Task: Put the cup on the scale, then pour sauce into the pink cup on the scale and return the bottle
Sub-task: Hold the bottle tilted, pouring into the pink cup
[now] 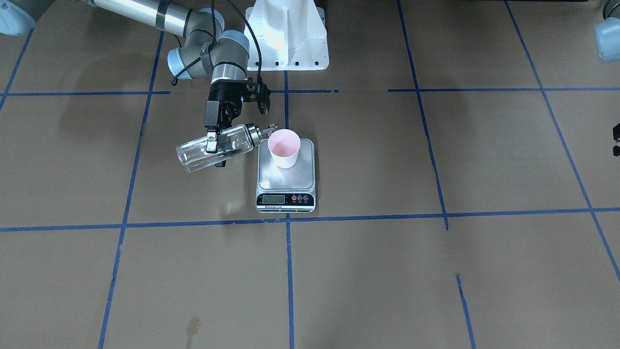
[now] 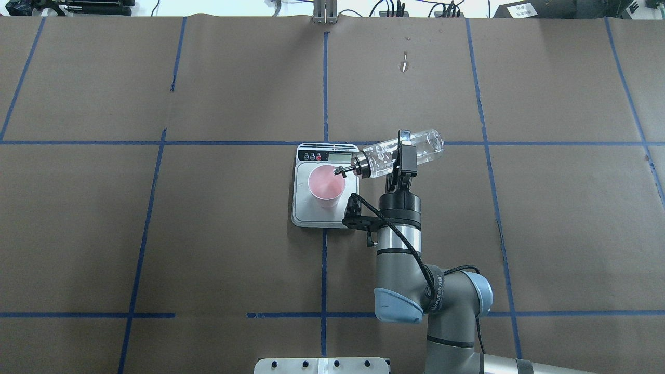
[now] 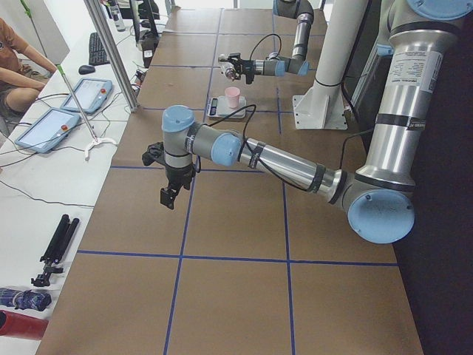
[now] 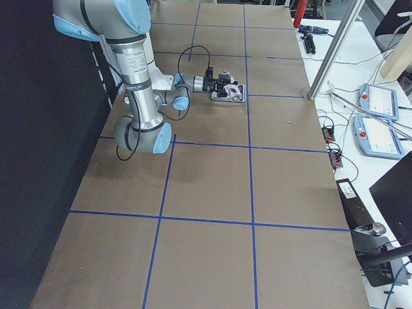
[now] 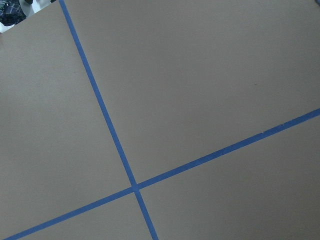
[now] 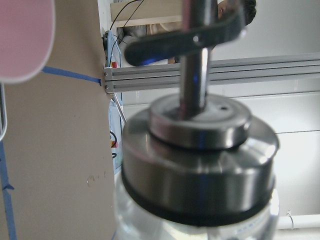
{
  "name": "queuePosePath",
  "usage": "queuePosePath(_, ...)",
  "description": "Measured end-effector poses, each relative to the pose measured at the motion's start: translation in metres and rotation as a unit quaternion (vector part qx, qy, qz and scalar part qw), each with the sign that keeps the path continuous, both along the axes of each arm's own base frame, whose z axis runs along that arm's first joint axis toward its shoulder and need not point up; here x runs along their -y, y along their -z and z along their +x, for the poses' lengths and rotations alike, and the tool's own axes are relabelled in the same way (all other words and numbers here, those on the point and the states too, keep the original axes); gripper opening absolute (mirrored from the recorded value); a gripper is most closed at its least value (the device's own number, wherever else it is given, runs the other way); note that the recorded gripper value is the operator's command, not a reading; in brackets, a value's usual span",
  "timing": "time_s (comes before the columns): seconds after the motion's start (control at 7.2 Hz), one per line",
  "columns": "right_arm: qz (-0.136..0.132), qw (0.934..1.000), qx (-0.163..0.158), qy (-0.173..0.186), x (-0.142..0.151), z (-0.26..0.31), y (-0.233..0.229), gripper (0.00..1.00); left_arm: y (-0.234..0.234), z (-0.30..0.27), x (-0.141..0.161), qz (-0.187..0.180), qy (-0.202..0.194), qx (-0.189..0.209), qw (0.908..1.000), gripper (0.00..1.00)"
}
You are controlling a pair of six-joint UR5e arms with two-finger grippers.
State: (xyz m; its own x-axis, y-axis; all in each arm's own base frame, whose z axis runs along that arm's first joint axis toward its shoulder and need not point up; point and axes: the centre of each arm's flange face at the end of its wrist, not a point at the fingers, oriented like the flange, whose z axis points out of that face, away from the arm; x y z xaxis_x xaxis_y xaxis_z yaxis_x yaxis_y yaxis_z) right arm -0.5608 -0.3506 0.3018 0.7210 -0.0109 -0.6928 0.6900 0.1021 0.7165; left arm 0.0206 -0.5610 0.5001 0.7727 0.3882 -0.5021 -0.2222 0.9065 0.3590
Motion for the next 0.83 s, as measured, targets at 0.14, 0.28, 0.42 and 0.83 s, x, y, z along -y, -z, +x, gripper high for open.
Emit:
queuePosePath(0.14, 0.001, 0.9998, -0.018, -0.003, 0.0004, 0.0009, 0.0006, 0.00, -0.0009, -0.0012, 0.0003, 0.000, 0.001, 0.000, 1.0000, 1.00)
queuePosePath(0.28, 0.002, 0.9995, -0.030, -0.006, 0.0009, 0.0017, 0.0005, 0.00, -0.0011, -0.0015, 0.0004, 0.000, 0.001, 0.000, 1.0000, 1.00)
queuePosePath(0.42, 0.002, 0.9990, -0.044, -0.007, 0.0019, 0.0025, 0.0006, 0.00, -0.0013, -0.0024, 0.0005, 0.000, 0.002, 0.000, 1.0000, 1.00)
queuePosePath(0.83, 0.002, 0.9971, -0.076, -0.012, 0.0031, 0.0039, 0.0014, 0.00, -0.0009, -0.0041, 0.0005, 0.000, 0.004, -0.001, 1.0000, 1.00)
